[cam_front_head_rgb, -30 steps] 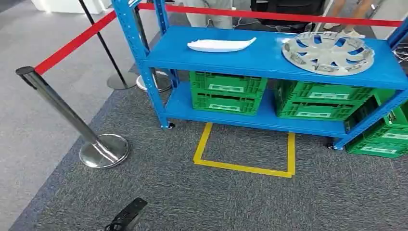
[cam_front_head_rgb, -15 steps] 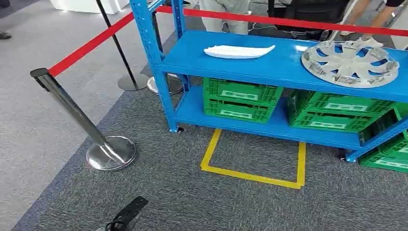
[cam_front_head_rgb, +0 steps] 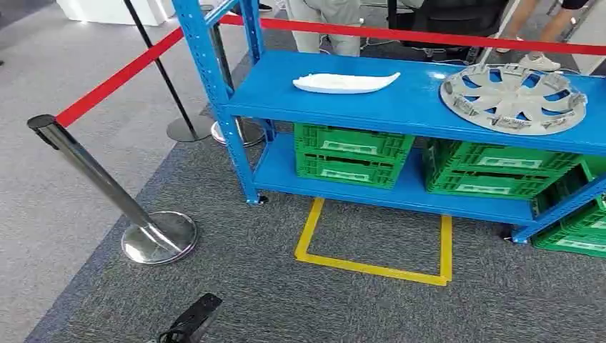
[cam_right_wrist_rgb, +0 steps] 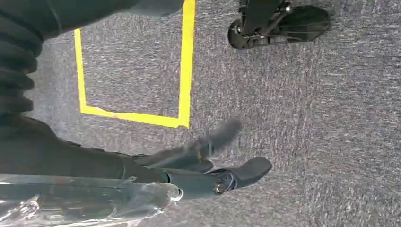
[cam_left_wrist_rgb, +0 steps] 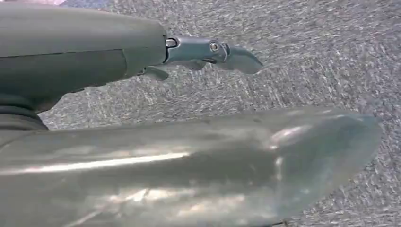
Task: Take the parts from the cabinet and place them on the table.
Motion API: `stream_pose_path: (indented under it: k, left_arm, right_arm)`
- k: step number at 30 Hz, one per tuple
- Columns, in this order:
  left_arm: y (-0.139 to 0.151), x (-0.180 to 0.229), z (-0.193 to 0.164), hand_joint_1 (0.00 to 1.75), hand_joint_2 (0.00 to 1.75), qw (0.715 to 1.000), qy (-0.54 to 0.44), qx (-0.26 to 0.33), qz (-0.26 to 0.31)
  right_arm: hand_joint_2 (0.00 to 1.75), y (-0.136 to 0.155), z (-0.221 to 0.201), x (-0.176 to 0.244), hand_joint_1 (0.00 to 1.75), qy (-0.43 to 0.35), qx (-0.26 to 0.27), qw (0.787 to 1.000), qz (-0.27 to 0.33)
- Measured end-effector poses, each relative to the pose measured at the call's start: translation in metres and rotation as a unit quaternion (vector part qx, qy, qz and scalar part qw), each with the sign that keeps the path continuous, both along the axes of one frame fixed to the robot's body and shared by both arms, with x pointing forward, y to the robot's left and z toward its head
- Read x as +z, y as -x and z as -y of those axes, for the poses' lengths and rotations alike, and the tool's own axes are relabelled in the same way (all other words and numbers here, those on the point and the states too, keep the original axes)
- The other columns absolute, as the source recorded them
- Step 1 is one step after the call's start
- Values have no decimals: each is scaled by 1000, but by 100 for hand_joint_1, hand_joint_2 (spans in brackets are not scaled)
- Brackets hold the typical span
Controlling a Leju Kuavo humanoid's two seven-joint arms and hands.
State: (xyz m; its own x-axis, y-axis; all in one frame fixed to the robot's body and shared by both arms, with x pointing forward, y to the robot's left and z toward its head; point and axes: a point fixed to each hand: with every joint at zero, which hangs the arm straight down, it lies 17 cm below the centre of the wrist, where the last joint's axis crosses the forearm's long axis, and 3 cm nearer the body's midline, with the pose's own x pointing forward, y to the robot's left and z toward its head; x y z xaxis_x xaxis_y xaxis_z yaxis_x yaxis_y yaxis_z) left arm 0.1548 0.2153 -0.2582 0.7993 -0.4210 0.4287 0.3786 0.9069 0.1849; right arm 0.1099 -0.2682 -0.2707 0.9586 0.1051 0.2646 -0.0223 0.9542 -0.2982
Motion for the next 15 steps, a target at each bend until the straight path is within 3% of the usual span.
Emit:
stream_pose_path:
  k: [15]
  left_arm:
    - [2,-1,-3,0,0,1000,-2,0,-1]
  right_arm:
    - [175,3,-1,-1,0,-1,-2,1000,-2]
